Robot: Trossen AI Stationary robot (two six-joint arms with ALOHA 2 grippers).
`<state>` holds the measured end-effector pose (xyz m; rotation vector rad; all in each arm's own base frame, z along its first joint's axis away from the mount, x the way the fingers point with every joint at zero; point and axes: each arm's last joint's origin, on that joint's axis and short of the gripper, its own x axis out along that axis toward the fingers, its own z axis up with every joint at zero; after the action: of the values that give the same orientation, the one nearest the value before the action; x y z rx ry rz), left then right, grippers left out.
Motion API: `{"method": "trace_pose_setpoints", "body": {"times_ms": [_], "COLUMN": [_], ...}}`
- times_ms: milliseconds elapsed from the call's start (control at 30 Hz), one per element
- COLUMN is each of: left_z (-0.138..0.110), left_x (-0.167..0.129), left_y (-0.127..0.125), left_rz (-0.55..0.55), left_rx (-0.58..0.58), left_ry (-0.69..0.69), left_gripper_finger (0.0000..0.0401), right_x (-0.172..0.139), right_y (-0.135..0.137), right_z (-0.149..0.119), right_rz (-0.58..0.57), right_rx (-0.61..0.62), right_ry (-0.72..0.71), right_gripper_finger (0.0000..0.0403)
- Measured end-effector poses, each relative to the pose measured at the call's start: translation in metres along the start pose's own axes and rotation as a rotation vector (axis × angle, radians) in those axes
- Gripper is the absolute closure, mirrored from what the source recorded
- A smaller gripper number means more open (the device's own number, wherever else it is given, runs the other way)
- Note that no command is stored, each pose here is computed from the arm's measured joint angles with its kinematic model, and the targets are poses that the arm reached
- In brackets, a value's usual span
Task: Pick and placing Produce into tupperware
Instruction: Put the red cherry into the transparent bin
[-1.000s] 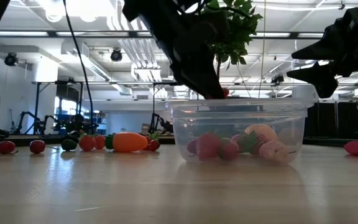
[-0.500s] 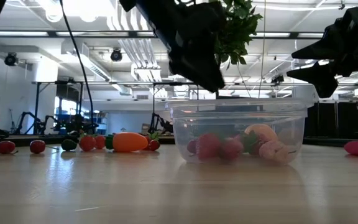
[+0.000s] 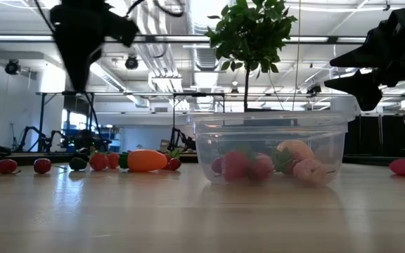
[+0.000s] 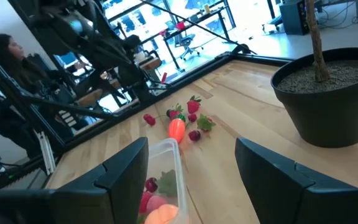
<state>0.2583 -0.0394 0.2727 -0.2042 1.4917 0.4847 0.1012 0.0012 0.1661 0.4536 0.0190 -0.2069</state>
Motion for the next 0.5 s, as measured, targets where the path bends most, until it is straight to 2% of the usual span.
{"method": "trace_pose_setpoints", "body": {"times_ms": [100, 267, 333, 500], "left_z": [-0.027, -0.069, -0.082, -0.105], "left_x": [0.013, 0.031, 0.039, 0.058], "left_y": [0.002, 0.003, 0.004, 0.003], "left_rz": [-0.024, -0.151, -0.166, -0.134], "left_rx": [-0.041, -0.05, -0.054, 0.079], "left_ry": [0.008, -0.067, -0.074, -0.091], "left_gripper_finger": [0.0141, 0.0141, 0.0141, 0.0141], "right_x": [0.0, 0.0, 0.0, 0.0], "right_y": [0.0, 0.0, 0.0, 0.0], "right_z": [0.0, 0.0, 0.0, 0.0], "right_rz": [0.0, 0.0, 0.0, 0.0], "right_rx": [0.0, 0.0, 0.0, 0.0], "right_ry": [0.0, 0.0, 0.0, 0.0], "right_gripper_finger": [0.017, 0.017, 0.017, 0.017]}}
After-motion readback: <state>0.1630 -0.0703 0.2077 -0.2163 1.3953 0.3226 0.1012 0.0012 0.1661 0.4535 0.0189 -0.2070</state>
